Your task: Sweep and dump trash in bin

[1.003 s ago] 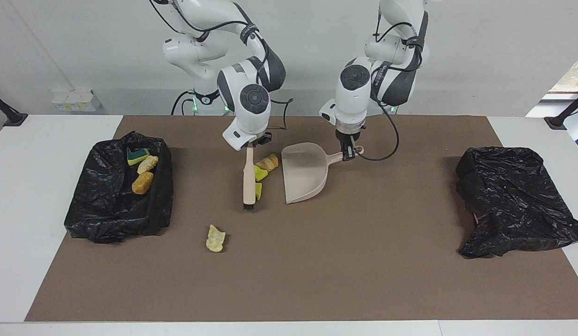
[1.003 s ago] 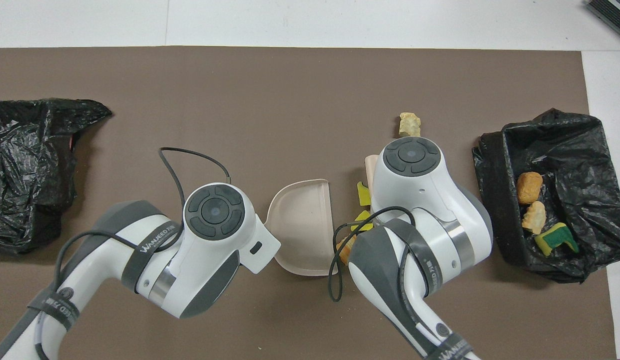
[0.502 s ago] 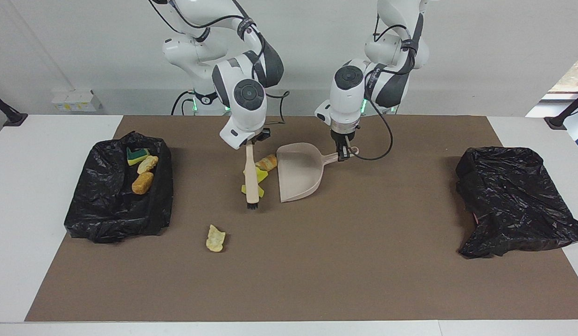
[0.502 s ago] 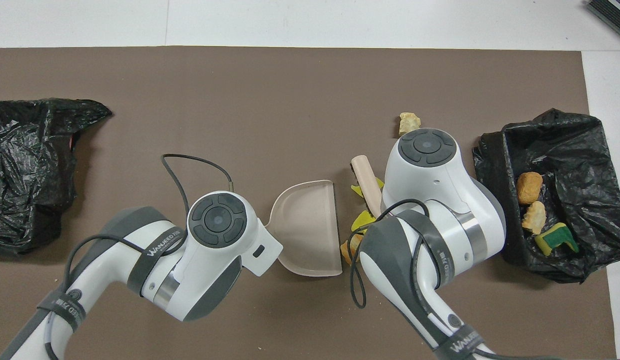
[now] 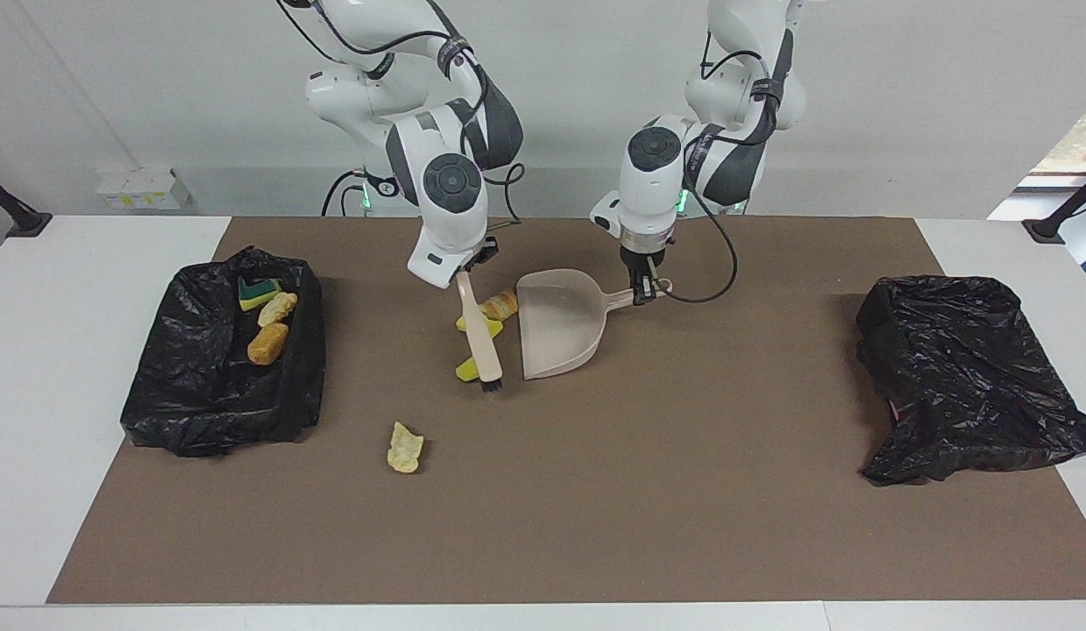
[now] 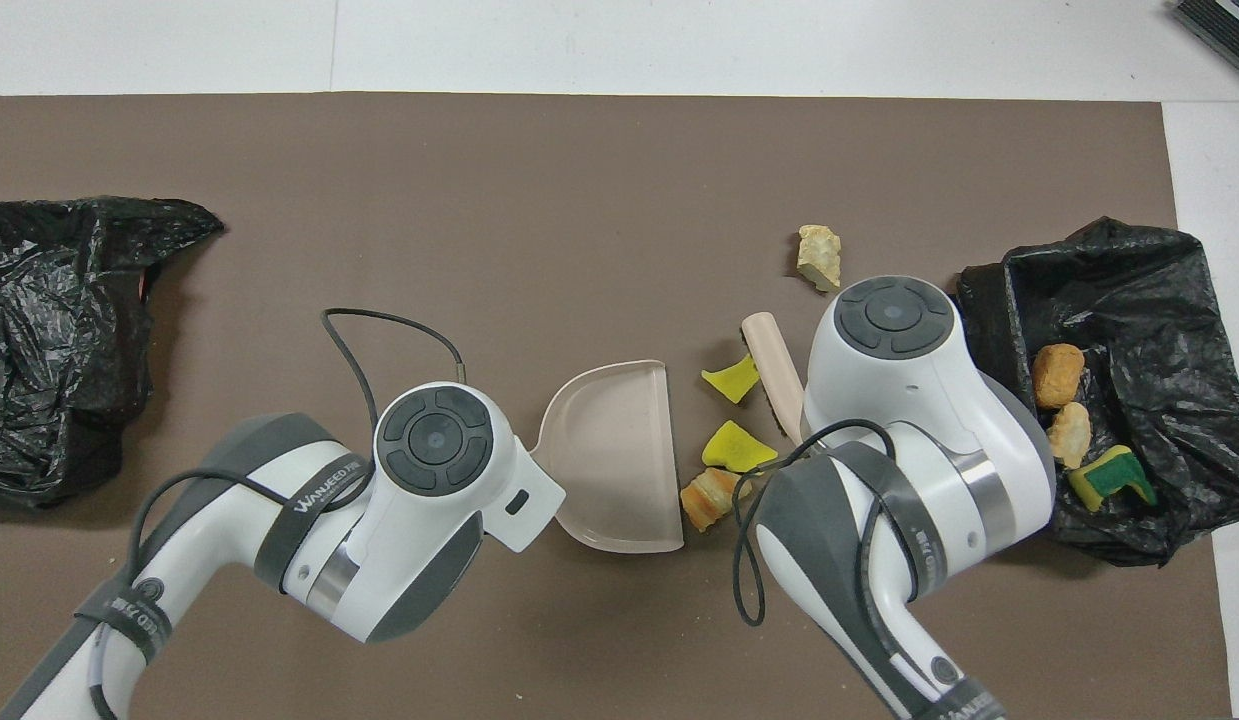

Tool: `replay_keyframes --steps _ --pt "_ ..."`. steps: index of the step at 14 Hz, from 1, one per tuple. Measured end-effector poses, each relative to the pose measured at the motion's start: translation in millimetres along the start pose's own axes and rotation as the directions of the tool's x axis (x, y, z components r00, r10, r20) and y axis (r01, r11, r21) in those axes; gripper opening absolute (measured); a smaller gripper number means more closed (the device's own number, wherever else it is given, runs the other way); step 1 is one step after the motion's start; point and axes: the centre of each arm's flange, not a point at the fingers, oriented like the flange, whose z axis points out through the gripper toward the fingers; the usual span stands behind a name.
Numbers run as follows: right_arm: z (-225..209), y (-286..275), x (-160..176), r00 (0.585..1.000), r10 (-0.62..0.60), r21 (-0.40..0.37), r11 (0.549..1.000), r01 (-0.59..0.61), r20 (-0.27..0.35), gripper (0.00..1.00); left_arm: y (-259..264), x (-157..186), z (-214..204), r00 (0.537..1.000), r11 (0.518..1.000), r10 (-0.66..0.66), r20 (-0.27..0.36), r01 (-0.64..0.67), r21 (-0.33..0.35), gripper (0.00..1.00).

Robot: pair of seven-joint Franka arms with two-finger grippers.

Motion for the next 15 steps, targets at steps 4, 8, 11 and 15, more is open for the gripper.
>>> replay_keyframes --steps 4,8,11,15 --pt "32 35 -5 0.998 -0.008 -0.024 1.0 0.006 -0.06 0.26 0 0 1 1.0 1.0 -0.015 0.001 0.015 -0.002 0.32" --pt "58 34 -11 0.999 0.002 -0.015 1.0 -0.003 -0.042 0.26 1 0 1 1.0 1.0 -0.018 0.002 0.018 -0.002 0.32" --pt "64 9 -12 1.0 -0.012 0.047 0.999 0.014 -0.026 0.26 -1 -2 1 1.0 1.0 -0.023 0.001 0.023 -0.002 0.32" --pt "59 -51 -18 0.999 -0.02 0.172 0.985 0.024 -0.026 0.26 -3 -5 2 1.0 1.0 -0.031 0.001 0.031 -0.002 0.32"
